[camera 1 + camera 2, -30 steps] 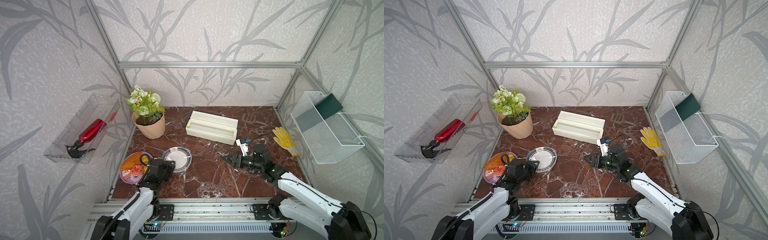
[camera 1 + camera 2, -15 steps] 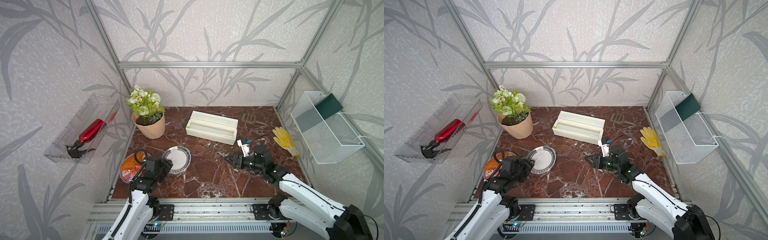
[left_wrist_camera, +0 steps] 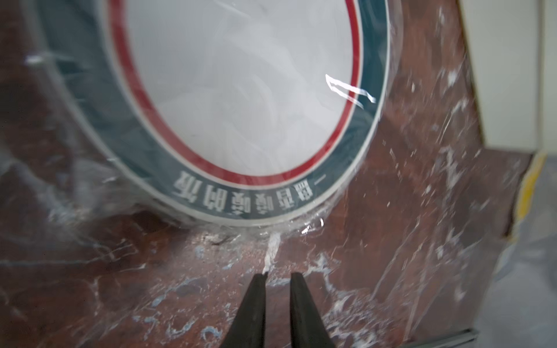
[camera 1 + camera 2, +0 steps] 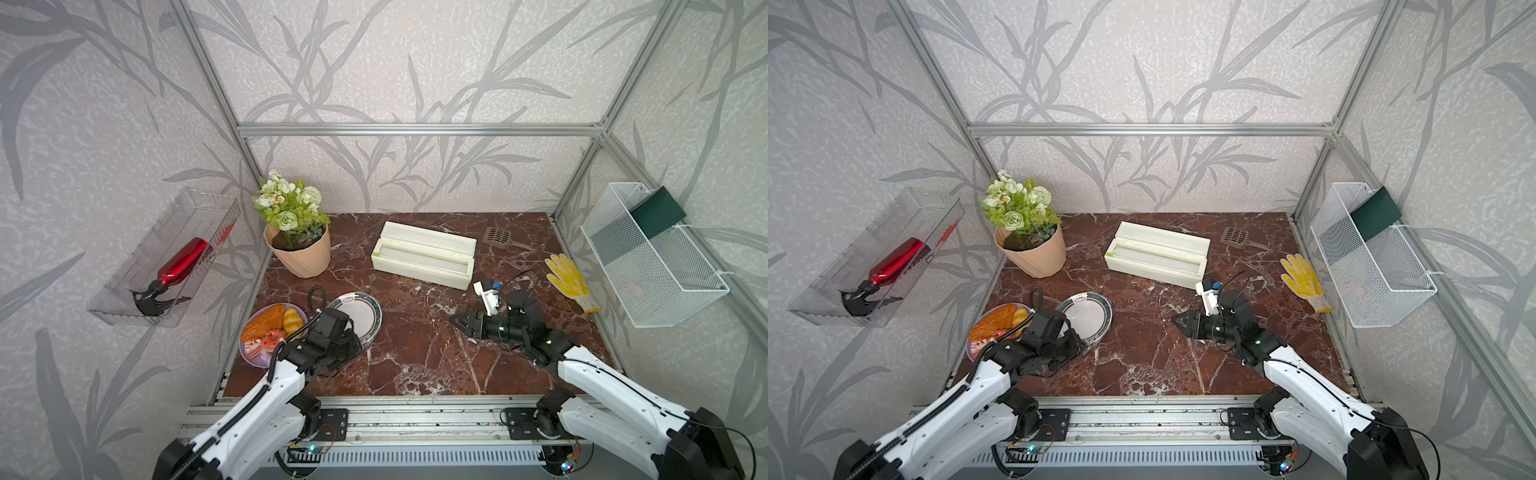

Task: Wrap the plate with plastic wrap
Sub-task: Place the plate at the center of the board.

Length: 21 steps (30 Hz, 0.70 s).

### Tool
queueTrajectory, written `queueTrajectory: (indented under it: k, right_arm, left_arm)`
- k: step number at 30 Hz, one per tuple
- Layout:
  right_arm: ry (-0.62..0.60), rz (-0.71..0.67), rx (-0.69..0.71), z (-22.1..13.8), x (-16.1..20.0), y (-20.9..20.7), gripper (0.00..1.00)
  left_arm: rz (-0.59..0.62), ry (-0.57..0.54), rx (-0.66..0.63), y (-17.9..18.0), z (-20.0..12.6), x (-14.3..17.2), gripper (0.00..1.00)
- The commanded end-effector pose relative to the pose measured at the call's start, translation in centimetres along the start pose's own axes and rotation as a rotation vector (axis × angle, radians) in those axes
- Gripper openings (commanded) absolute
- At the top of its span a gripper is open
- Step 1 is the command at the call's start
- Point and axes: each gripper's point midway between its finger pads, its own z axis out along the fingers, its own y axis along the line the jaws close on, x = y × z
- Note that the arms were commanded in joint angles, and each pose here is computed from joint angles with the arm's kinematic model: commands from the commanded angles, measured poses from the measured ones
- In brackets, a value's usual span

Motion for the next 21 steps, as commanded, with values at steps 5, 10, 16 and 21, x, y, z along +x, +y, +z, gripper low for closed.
queueTrajectory:
  k: [5, 10, 16, 21]
  right_arm:
    - [-0.021, -0.018, -0.034, -0.4, -0.8, 1.4, 0.5]
    - [-0.027, -0.034, -0.025, -0.8, -0.8, 1.5, 0.5]
    - [-0.034, -0.034, -0.019, -0.8, -0.8, 1.2, 0.5]
    - [-0.037, -0.03, -0.027, -0.7, -0.7, 1.2, 0.5]
  left_arm:
    - [0.117, -0.032, -0.122, 0.6, 2.7, -0.5, 0.0]
    - [0.123, -0.069, -0.176, 1.2, 2.9, -1.4, 0.0]
    - [0.106, -0.069, -0.285, 3.3, 3.7, -1.5, 0.0]
    - [0.108, -0.076, -0.346, 3.6, 3.3, -2.1, 0.0]
